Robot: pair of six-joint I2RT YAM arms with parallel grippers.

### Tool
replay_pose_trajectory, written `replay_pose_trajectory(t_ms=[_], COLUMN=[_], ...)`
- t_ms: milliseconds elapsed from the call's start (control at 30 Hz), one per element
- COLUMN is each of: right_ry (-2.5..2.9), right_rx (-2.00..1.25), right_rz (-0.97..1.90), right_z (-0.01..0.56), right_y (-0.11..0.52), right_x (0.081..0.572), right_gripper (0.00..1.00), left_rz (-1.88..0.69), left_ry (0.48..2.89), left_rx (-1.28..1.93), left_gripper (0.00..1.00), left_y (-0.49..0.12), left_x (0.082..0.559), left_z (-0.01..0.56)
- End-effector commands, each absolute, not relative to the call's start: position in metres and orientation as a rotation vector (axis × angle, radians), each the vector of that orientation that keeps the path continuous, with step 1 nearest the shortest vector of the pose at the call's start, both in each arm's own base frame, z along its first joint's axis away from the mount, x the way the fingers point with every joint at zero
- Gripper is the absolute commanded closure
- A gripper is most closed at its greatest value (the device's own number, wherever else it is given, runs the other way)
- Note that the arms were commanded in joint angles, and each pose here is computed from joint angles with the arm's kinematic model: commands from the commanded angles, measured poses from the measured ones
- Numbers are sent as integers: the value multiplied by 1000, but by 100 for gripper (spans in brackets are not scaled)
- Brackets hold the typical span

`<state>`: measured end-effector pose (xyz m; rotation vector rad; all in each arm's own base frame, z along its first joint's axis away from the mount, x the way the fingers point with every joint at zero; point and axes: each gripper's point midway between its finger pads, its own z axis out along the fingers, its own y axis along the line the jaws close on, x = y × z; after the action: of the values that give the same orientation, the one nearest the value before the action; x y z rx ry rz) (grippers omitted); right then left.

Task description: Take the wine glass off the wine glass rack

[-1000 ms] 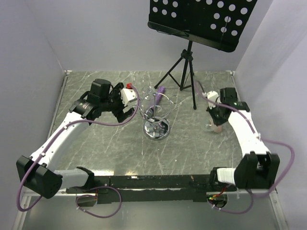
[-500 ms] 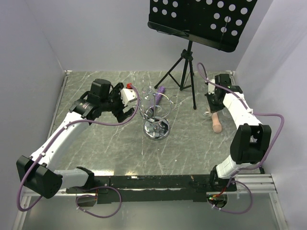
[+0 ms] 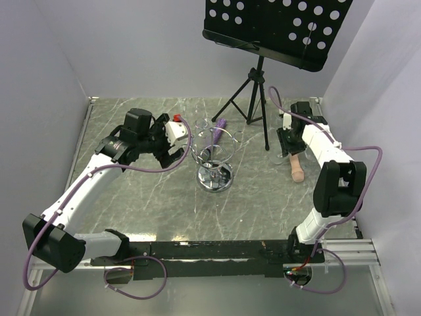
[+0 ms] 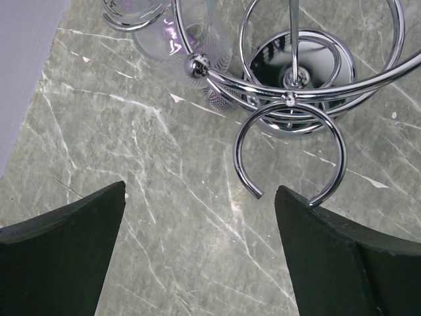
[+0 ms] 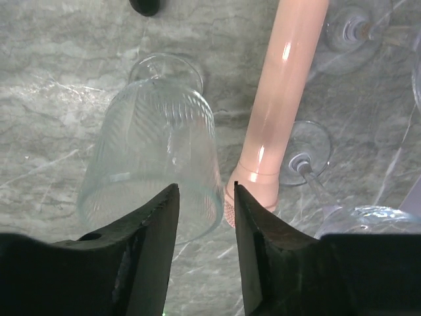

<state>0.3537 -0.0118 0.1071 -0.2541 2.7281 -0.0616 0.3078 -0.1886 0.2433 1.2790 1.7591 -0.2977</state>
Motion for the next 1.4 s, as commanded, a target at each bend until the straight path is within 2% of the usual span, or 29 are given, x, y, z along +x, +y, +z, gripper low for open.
replay_pose_trajectory(t_ms=[0, 633, 867, 933, 1033, 1367], right_ry=[2646, 2545, 2492, 2462, 2409, 2271], right_rx=[-215, -202, -223, -279, -394, -632], right_rz=[-38, 30, 51, 62, 134, 465], right_z=[131, 169, 189, 199, 212, 226], right_y=[-7, 4, 8, 11, 30, 102], right_x=[373, 378, 369, 365, 357, 332], right_gripper=[53, 44, 32, 24, 1, 0], left_rz=[-290, -266, -253, -249, -265, -402], left_ry=[1729, 1716, 1721, 1725, 1720, 1636], left_rx=[1258, 1269, 1269, 1267, 1271, 1306], left_gripper=[0, 0, 0, 0, 0, 0], left_y=[-189, -186, -181, -178, -176, -196], left_x=[312, 311, 304, 299, 290, 273], left_z=[259, 265, 268, 268, 272, 301])
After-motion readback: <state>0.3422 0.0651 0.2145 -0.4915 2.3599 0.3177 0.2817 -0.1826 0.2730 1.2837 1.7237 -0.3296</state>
